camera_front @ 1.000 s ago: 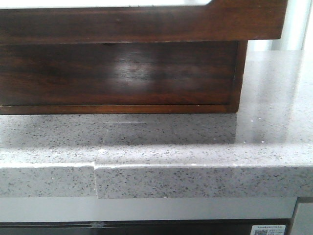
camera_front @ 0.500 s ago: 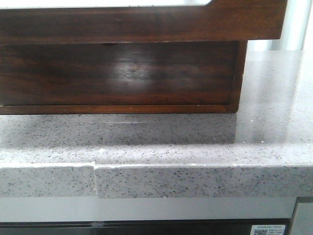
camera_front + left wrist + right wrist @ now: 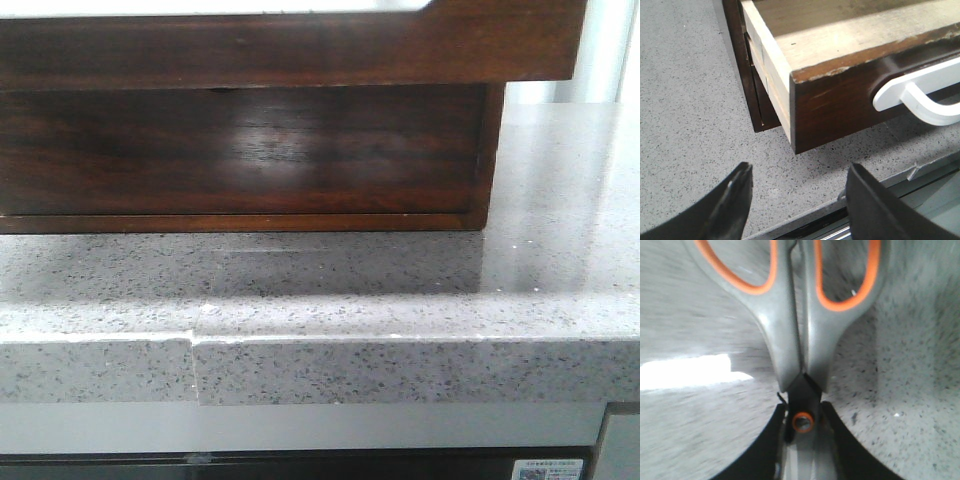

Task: Put scissors in drawer with both arms
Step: 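Carry the scissors with the right gripper over the open drawer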

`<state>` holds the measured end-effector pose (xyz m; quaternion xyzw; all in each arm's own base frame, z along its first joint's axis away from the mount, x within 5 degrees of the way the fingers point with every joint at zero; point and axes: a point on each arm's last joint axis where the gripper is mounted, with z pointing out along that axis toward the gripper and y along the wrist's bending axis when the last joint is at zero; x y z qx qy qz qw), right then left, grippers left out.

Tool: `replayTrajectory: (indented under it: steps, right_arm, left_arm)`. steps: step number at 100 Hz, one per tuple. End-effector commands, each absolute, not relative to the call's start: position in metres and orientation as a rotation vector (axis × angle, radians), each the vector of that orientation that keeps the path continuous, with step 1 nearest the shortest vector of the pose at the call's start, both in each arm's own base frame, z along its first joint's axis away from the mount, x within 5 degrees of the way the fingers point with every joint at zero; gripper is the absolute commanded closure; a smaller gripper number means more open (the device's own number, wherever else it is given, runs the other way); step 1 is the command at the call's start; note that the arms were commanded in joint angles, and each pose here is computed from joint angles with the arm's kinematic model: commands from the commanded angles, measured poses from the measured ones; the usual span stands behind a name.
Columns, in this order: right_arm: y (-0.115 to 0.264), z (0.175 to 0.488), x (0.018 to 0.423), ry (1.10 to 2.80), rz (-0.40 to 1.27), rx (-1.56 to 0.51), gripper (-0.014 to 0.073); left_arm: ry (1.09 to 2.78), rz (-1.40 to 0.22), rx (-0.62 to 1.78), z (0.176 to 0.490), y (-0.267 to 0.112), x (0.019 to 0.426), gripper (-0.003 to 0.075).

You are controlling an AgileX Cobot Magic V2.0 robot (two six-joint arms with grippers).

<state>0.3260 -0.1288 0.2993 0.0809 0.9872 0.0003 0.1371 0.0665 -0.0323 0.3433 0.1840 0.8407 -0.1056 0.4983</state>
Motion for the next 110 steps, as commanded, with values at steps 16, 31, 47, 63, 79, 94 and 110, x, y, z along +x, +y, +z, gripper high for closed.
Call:
replayTrajectory:
  steps: [16,31,47,63,79,94,110]
  right_arm:
    - [-0.088,0.405,0.286,2.510,-0.088,0.051,0.0607]
    - [-0.051,0.464,0.250,2.275,-0.093,-0.113,0.0607]
    - [-0.008,0.511,0.211,2.030,-0.085,-0.325,0.0607]
    - [0.039,0.528,0.185,1.850,0.003,-0.618,0.0606]
    - [0.086,0.531,0.168,1.698,0.120,-0.909,0.0606]
    - [0.123,0.524,0.166,1.588,0.171,-1.142,0.0606]
    - [0.155,0.503,0.184,1.587,0.084,-1.310,0.0606]
  left_arm:
    - [1.950,-0.275,0.403,0.356,-0.033,0.069,0.0332]
    - [1.950,-0.275,0.403,0.356,-0.033,0.069,0.0332]
    - [1.950,-0.275,0.403,0.356,-0.033,0.069,0.0332]
    - [1.950,-0.275,0.403,0.356,-0.033,0.069,0.0332]
    - [1.950,-0.275,0.403,0.356,-0.033,0.069,0.0332]
    - [1.949,-0.274,0.402,0.356,-0.033,0.069,0.0332]
    - [1.949,-0.274,0.402,0.356,-0.033,0.069,0.0332]
